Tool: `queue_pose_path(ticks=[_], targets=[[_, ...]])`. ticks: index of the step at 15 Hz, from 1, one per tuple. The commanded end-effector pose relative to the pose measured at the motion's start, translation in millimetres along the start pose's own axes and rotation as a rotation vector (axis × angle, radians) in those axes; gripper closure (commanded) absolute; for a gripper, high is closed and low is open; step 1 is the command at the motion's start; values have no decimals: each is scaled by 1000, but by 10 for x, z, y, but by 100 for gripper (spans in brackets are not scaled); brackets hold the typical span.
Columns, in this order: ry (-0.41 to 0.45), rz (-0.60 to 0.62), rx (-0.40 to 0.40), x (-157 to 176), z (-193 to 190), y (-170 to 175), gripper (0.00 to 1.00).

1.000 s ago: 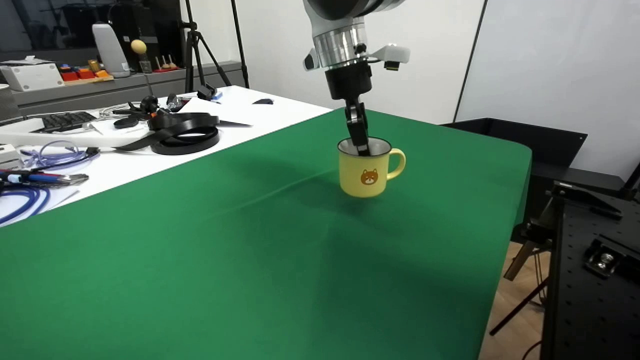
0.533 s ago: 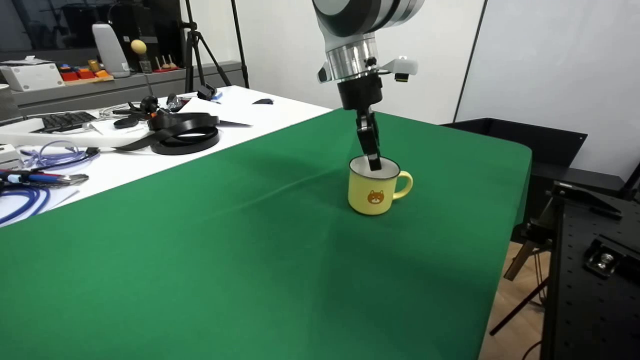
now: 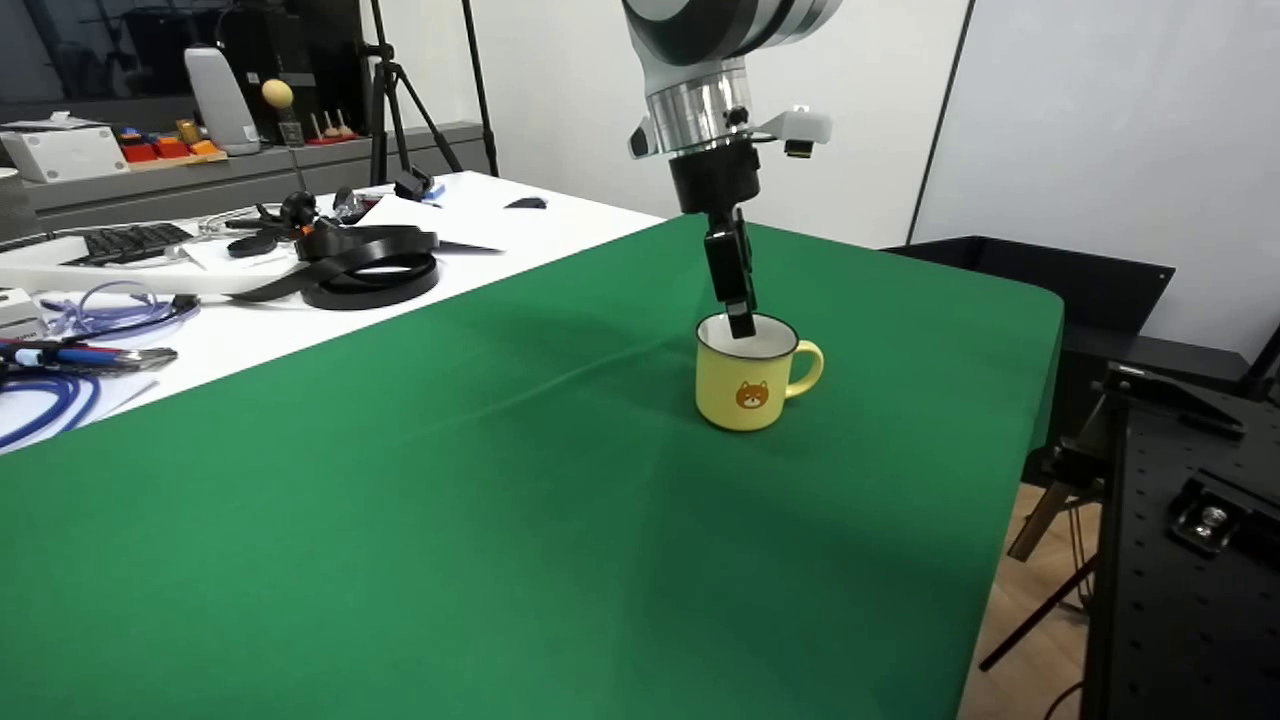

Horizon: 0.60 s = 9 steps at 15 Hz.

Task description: Move the yellow mug to the right

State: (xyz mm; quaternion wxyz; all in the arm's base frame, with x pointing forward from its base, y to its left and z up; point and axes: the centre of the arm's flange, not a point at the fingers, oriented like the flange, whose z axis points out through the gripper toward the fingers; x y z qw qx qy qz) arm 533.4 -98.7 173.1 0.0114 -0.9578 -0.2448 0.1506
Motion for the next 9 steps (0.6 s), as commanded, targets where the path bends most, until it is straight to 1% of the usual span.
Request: queue_pose_path(ticks=[1, 4, 5, 7, 9], targets=[[21, 26, -73, -52, -329, -264, 0], [63, 47, -155, -51, -631, -526, 0], [71, 65, -168, -55, -722, -607, 0], [81, 93, -160, -66, -849, -729, 0], [76, 94, -151, -98, -922, -810, 0]])
